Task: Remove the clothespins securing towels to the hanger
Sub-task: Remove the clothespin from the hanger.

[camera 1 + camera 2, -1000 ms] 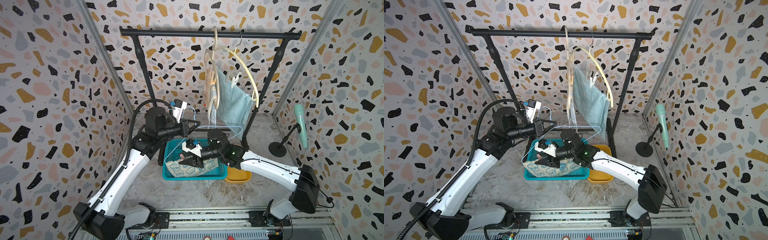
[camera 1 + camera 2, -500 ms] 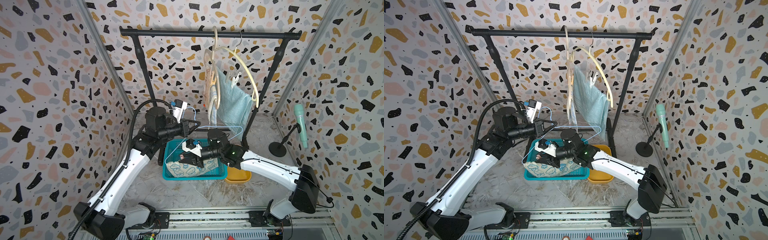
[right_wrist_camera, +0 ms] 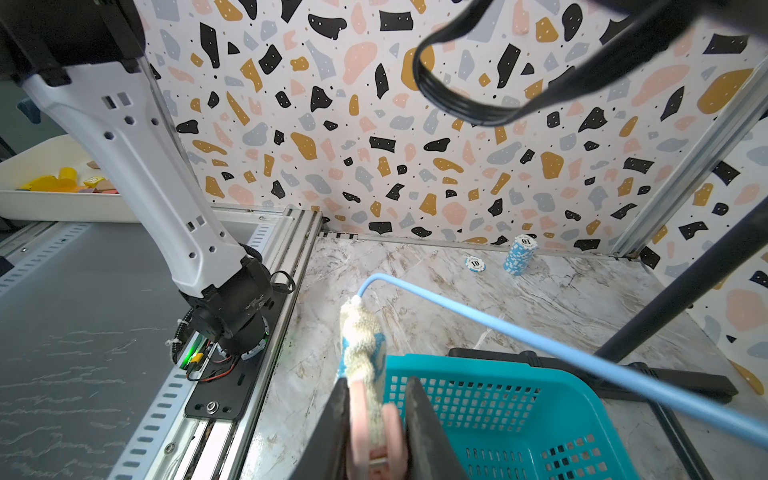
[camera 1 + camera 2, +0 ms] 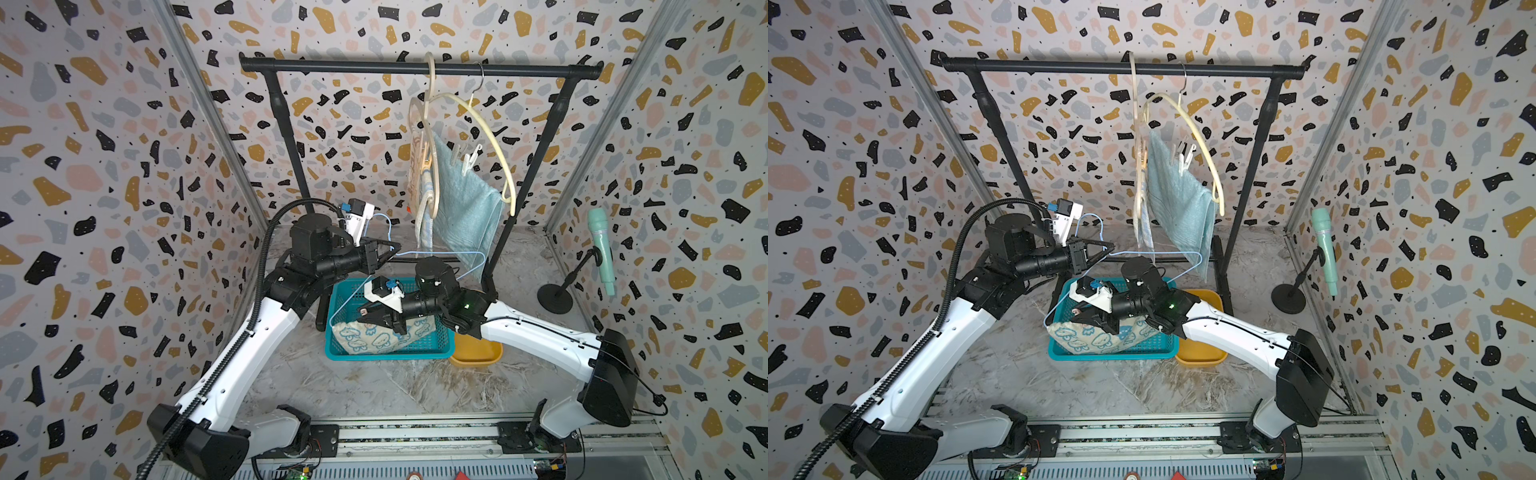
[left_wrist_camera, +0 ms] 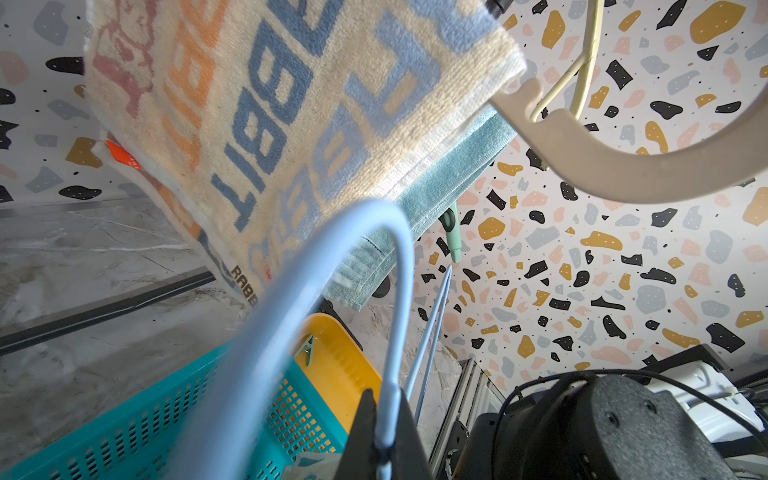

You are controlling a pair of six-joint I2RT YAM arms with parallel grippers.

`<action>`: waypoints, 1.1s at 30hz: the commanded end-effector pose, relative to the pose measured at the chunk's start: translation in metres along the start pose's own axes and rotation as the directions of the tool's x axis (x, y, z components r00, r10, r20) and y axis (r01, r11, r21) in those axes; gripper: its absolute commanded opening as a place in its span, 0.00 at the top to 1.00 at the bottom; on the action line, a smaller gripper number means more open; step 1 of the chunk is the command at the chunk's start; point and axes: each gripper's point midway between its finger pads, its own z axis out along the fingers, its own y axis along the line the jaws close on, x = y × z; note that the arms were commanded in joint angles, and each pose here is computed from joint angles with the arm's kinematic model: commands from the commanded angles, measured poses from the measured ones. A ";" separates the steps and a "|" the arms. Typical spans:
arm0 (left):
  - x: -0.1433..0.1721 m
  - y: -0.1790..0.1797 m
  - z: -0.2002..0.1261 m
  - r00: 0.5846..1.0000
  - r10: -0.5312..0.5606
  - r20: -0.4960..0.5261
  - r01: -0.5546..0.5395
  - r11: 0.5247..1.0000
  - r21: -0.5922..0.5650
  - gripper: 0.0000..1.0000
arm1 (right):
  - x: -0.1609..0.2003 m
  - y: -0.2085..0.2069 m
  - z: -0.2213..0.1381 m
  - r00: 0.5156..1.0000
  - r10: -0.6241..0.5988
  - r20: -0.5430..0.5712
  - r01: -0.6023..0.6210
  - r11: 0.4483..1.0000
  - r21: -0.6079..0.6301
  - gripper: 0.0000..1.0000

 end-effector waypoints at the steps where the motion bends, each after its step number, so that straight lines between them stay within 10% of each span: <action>1: -0.007 -0.007 0.000 0.999 0.024 0.035 -0.025 0.999 0.025 1.00 | -0.021 -0.005 -0.004 0.999 -0.030 0.046 0.028 0.999 0.028 1.00; 33: 0.000 0.014 -0.003 0.998 0.038 0.054 -0.034 0.997 -0.075 1.00 | -0.052 -0.012 -0.027 0.988 -0.076 0.135 0.056 0.987 0.149 1.00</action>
